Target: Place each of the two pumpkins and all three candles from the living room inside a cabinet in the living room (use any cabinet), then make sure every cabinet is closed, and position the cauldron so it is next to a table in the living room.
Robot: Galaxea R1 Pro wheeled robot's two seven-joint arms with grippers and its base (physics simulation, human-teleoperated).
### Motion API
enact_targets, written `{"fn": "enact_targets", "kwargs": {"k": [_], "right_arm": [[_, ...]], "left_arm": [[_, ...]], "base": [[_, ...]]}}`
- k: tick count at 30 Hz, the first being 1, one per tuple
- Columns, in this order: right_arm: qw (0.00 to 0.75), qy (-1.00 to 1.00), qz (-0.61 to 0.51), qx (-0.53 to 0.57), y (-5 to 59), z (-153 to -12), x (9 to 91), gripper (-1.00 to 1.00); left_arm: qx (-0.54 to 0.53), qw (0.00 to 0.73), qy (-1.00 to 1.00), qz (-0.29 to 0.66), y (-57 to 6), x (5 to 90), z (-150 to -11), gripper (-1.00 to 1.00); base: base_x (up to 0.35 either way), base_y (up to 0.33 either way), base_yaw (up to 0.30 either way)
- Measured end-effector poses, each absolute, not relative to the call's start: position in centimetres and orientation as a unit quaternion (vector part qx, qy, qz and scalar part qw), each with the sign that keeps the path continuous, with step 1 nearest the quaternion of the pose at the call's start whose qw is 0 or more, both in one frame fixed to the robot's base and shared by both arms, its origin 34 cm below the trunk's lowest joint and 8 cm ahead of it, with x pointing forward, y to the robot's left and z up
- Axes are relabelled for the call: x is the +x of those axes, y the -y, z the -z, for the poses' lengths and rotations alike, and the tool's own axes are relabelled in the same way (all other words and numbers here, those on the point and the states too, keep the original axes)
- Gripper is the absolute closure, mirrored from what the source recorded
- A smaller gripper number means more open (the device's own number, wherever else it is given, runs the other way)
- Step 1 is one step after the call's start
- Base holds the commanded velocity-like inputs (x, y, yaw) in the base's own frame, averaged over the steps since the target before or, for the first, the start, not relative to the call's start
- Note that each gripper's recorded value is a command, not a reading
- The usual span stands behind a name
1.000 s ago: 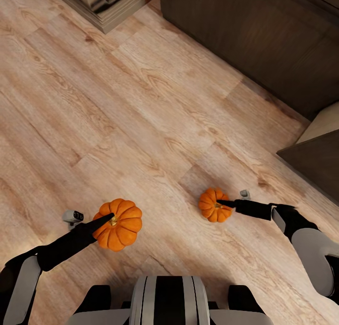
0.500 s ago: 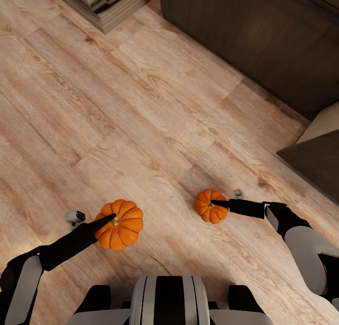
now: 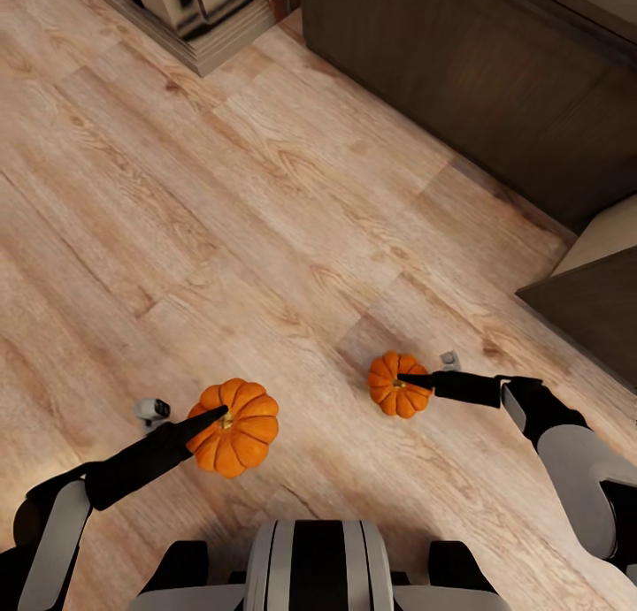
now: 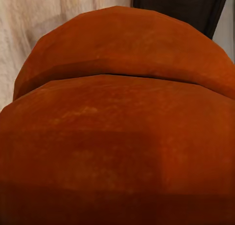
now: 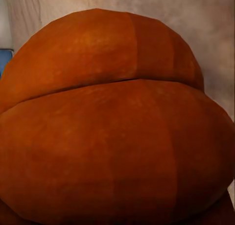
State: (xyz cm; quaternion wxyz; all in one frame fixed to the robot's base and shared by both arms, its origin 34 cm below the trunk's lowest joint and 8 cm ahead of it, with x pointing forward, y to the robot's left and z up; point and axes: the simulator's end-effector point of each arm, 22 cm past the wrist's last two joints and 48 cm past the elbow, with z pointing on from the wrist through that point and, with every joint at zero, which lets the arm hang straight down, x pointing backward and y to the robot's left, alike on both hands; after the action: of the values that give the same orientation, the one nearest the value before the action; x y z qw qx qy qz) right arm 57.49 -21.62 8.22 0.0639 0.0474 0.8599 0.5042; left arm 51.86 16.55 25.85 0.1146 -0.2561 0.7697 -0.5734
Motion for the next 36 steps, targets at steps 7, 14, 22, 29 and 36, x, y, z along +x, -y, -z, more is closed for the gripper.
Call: {"fn": "enact_targets", "kwargs": {"k": [7, 14, 22, 29, 36], "right_arm": [[0.085, -0.857, -0.508, 0.032, 21.5, -10.2, 59.2, 1.0], [0.141, -0.853, -0.503, -0.018, 19.8, -15.5, 63.1, 1.0], [0.177, -0.895, -0.408, -0.022, 16.9, -18.4, 59.6, 1.0], [0.229, -0.912, -0.341, -0.019, 21.6, -22.8, 56.9, 1.0], [0.231, -0.909, -0.345, -0.025, 20.7, -24.8, 56.9, 1.0]], "left_arm": [[-0.248, 0.134, -0.771, 0.57, -16.6, 52.3, -26.8, 1.0], [-0.25, 0.162, -0.79, 0.536, -17.4, 52.2, -26.2, 1.0], [-0.261, 0.152, -0.806, 0.509, -18.4, 50.3, -26.0, 1.0], [-0.266, 0.169, -0.808, 0.498, -19.0, 48.0, -26.9, 1.0], [-0.264, 0.177, -0.805, 0.5, -19.1, 47.1, -28.1, 1.0]], "base": [[0.0, 0.0, 0.0], [0.0, 0.0, 0.0], [0.0, 0.0, 0.0], [0.0, 0.0, 0.0], [0.0, 0.0, 0.0]]}}
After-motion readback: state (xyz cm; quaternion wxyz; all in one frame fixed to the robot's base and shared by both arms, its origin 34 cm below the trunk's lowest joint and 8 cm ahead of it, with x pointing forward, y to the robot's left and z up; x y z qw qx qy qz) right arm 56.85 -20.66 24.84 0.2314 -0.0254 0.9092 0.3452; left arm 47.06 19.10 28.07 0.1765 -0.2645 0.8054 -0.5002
